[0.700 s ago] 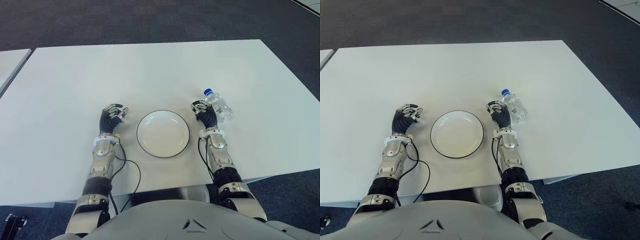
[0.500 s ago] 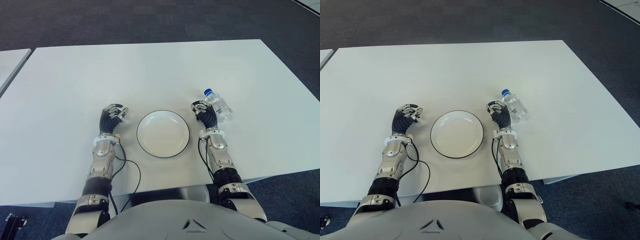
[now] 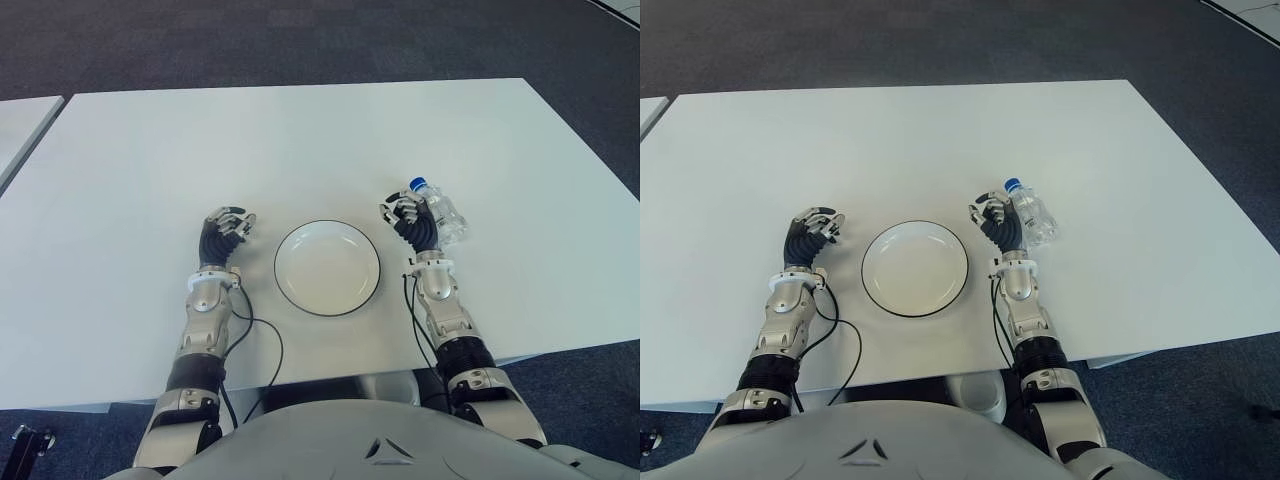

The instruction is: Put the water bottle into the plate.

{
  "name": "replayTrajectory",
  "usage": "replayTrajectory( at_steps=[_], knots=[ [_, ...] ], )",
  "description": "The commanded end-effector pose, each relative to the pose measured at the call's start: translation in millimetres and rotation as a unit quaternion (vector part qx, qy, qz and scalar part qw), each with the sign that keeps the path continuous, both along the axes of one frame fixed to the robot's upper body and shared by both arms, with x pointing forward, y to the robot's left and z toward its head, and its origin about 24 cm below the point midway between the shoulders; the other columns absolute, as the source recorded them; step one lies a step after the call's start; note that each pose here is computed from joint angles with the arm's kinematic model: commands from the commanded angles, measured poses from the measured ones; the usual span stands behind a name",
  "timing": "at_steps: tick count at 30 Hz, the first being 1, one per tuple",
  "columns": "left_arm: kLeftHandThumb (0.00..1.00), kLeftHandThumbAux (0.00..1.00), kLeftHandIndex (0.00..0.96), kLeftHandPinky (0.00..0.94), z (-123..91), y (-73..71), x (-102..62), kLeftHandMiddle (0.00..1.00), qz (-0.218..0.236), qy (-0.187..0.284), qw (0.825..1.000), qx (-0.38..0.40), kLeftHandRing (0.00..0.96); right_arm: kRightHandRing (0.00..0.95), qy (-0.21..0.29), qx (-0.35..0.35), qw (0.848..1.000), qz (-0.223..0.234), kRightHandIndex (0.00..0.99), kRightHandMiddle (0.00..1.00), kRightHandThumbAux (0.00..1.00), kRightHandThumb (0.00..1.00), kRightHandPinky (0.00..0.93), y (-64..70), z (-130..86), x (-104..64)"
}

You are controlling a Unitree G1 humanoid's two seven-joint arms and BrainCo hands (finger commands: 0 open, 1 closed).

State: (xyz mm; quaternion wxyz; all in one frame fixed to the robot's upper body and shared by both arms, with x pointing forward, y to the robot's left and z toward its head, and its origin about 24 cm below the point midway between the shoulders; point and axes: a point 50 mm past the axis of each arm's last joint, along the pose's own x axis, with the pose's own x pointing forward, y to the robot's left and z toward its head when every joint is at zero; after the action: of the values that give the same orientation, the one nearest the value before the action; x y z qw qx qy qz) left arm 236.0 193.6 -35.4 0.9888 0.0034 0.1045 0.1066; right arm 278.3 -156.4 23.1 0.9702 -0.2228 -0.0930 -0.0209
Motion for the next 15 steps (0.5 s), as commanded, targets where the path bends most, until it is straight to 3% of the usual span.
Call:
replayTrajectory(
  at_steps=[1,8,9,12,13,15],
  knots=[
    [0.705,0.714,0.434,0.63,-25.8,-2.2,-19.5,0.654,0.01,0.073,0.997,-0.019,0.644,0.74,-0.061,-0.083,0.995,-0.011,0.432,0.738,0.731,0.7,0.735,1.7,11.6,1.8],
    [0.705,0.714,0.434,0.627,-25.7,-1.8,-19.6,0.653,0.009,0.073,0.997,-0.018,0.641,0.679,-0.121,-0.154,0.98,-0.045,0.423,0.644,0.733,0.694,0.676,4.4,19.3,3.2],
    [0.705,0.714,0.434,0.629,-25.7,-1.8,-19.6,0.653,0.008,0.072,0.997,-0.018,0.642,0.562,-0.126,-0.16,0.978,-0.047,0.416,0.531,0.734,0.69,0.565,4.7,20.7,3.3],
    [0.706,0.714,0.434,0.63,-25.5,-1.4,-19.6,0.655,0.004,0.071,0.997,-0.013,0.644,0.37,-0.149,-0.183,0.97,-0.052,0.406,0.358,0.734,0.685,0.373,3.6,26.0,3.9],
    [0.706,0.714,0.434,0.632,-25.5,-1.3,-19.6,0.656,0.002,0.071,0.997,-0.012,0.645,0.289,-0.155,-0.188,0.968,-0.053,0.298,0.283,0.737,0.576,0.297,3.0,27.4,4.1],
    [0.706,0.714,0.434,0.635,-25.4,-1.0,-19.3,0.658,0.001,0.071,0.997,-0.01,0.647,0.194,-0.167,-0.199,0.964,-0.058,0.174,0.192,0.739,0.454,0.212,0.4,29.7,5.8]
  ],
)
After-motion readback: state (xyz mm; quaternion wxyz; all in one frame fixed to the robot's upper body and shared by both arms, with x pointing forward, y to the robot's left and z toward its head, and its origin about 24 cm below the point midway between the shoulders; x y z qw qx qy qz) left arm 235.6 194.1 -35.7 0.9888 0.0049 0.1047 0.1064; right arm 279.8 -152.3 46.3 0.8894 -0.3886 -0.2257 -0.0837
